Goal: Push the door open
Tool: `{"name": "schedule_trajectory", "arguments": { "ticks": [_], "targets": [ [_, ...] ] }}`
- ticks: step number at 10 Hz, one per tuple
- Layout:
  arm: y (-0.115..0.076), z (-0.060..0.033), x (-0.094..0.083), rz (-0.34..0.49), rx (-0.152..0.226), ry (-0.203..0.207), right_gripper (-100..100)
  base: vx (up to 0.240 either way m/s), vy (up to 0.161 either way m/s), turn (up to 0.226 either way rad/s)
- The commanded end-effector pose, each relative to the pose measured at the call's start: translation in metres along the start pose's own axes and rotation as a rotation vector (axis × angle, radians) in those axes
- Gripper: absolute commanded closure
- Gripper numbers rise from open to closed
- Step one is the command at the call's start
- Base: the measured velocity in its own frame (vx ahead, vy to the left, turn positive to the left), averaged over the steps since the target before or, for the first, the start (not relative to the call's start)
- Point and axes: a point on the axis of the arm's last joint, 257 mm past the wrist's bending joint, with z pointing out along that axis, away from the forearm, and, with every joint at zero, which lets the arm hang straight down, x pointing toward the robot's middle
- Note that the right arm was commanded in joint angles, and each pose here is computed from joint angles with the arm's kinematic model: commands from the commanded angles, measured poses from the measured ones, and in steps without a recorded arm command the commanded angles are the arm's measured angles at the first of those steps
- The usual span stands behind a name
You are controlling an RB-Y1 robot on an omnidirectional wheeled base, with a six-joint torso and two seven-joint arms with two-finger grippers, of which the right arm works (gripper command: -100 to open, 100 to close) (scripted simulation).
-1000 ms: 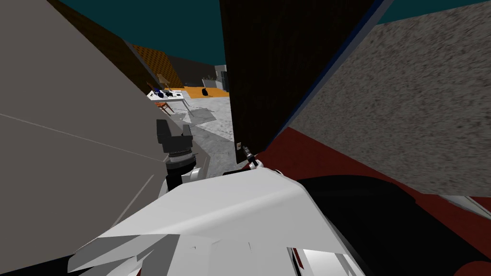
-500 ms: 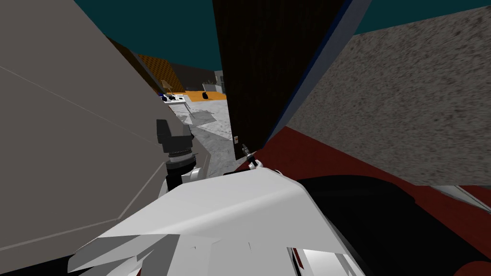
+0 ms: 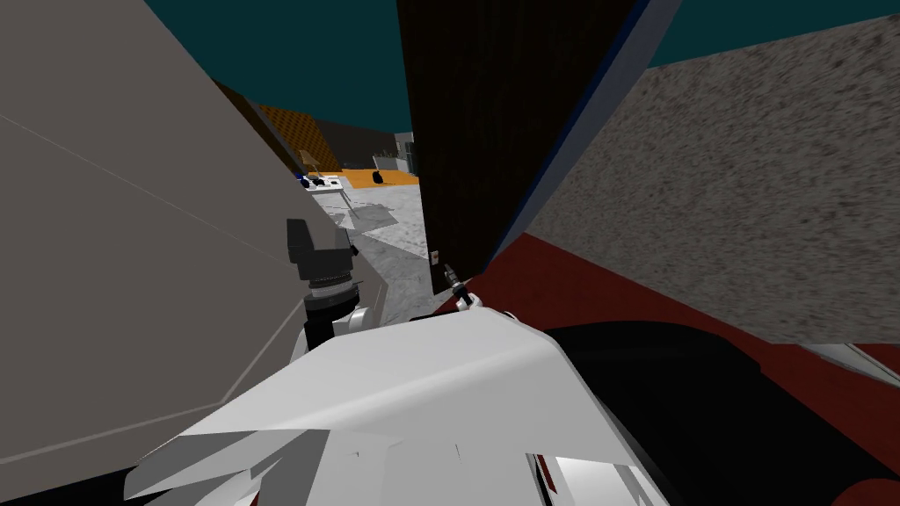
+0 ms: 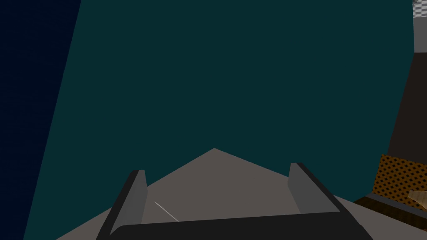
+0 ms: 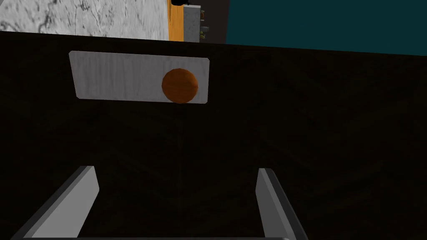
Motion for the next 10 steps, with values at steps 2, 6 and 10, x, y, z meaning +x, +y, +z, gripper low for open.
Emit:
{"name": "schedule_trajectory", "arguments": {
  "ticks": [2,6,10],
  "targets": [
    [0.0004,-0.0001,-0.0033,-0.005,-0.003,-0.007,-100,0.211,0.07,0.027],
    [0.0019,0.0009,-0.0014,0.001,-0.01,-0.018,-100,0.204,0.077,0.029],
    [0.0021,0.0009,-0.0009,0.003,-0.011,-0.018,100,0.057,0.021,0.007]
  ]
}}
